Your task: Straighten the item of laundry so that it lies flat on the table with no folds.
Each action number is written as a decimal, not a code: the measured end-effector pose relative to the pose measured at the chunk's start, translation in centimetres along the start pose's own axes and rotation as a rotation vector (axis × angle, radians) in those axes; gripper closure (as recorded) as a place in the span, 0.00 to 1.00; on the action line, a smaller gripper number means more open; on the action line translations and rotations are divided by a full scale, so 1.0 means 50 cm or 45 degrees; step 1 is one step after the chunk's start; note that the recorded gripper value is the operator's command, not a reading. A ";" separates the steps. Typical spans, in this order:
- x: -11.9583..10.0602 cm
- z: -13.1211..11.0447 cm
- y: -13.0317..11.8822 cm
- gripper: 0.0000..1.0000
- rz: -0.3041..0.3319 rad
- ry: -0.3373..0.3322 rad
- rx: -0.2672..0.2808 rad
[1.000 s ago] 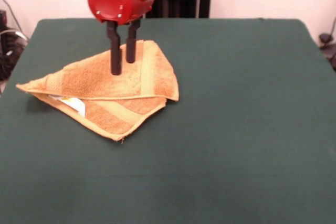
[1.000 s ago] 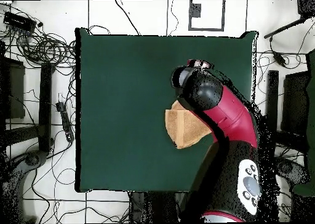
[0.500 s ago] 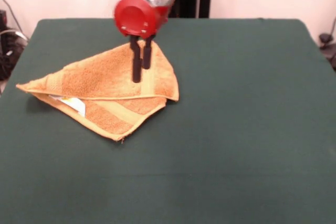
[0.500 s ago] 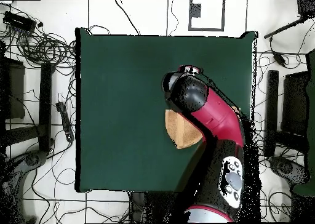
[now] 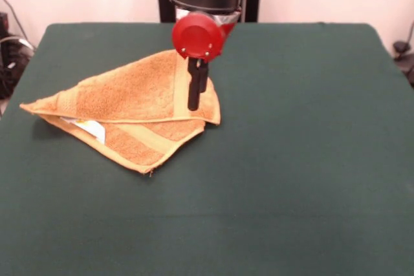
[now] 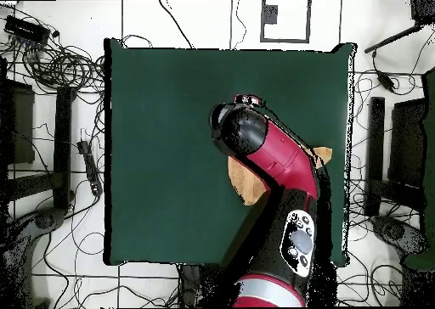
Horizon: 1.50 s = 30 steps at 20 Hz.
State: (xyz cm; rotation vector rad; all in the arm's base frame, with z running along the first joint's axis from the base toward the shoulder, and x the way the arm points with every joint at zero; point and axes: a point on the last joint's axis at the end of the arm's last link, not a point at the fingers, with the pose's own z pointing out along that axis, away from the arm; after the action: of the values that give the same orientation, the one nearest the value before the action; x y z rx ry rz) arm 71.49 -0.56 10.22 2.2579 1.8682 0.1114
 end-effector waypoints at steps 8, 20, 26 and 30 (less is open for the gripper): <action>-0.098 0.044 -0.005 0.00 0.087 -0.027 0.023; -0.085 0.135 -0.067 0.00 0.075 -0.091 0.089; -0.020 0.167 -0.097 0.00 0.075 -0.083 0.119; -0.002 0.182 -0.105 0.00 0.098 -0.074 0.131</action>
State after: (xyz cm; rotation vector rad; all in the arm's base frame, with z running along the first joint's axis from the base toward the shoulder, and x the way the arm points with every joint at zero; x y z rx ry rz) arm 68.12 -0.76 0.28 2.3745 1.7975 -0.0388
